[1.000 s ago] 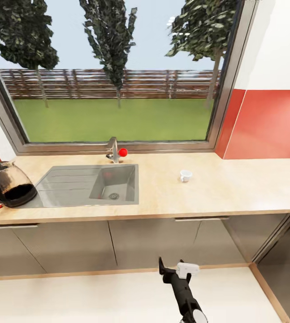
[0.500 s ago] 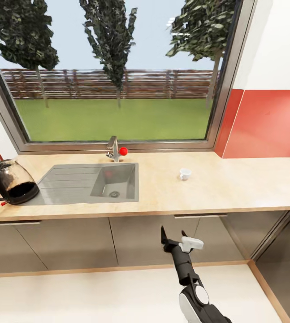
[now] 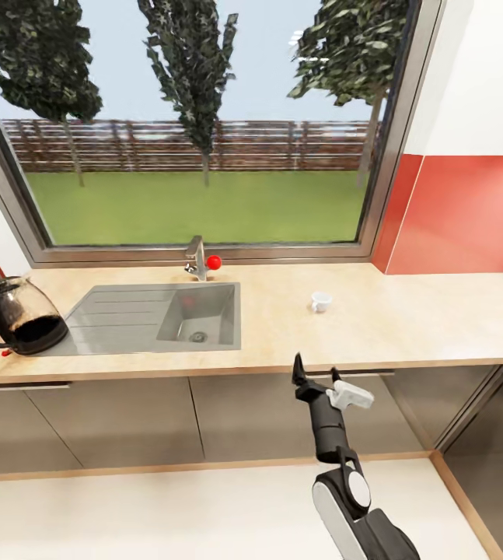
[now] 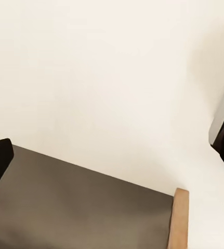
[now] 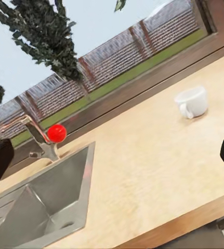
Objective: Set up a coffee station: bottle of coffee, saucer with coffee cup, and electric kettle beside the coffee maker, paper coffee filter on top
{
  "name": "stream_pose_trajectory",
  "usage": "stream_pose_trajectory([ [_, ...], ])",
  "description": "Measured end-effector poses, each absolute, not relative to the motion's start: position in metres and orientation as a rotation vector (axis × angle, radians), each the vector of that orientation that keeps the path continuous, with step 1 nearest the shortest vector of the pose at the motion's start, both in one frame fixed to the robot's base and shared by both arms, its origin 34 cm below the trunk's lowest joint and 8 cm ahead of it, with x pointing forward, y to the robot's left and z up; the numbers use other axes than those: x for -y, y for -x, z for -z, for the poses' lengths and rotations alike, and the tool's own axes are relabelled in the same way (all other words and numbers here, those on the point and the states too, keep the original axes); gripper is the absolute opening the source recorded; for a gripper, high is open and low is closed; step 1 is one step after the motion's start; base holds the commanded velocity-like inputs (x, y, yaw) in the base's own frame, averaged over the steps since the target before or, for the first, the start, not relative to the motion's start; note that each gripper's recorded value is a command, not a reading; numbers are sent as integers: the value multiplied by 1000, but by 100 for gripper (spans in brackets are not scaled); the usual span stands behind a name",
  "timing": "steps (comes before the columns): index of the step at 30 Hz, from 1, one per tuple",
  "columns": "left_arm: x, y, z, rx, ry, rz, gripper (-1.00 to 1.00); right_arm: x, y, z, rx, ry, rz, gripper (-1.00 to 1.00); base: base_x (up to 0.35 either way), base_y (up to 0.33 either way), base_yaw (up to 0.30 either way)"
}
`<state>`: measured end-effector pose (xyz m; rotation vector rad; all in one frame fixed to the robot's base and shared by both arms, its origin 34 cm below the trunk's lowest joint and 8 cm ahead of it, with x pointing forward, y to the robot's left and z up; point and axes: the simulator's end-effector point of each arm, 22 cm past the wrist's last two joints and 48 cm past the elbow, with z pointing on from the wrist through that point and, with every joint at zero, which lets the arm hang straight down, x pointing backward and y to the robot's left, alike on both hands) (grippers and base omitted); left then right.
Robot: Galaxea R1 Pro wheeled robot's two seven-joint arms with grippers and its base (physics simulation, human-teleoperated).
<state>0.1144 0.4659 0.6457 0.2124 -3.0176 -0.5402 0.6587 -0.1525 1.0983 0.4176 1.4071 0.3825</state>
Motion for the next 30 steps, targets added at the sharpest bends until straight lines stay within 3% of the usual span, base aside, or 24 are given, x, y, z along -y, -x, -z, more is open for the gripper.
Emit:
stream_pose_trajectory([
  [20, -462, -111, -645, 3007, -135, 527, 100, 163, -757, -1166, -1574, -301, -254, 100, 5, 0, 0],
  [30, -459, -108, -644, 2997, -109, 517, 100, 218, -784, -1172, -1751, -325, -153, 100, 261, -25, 0],
])
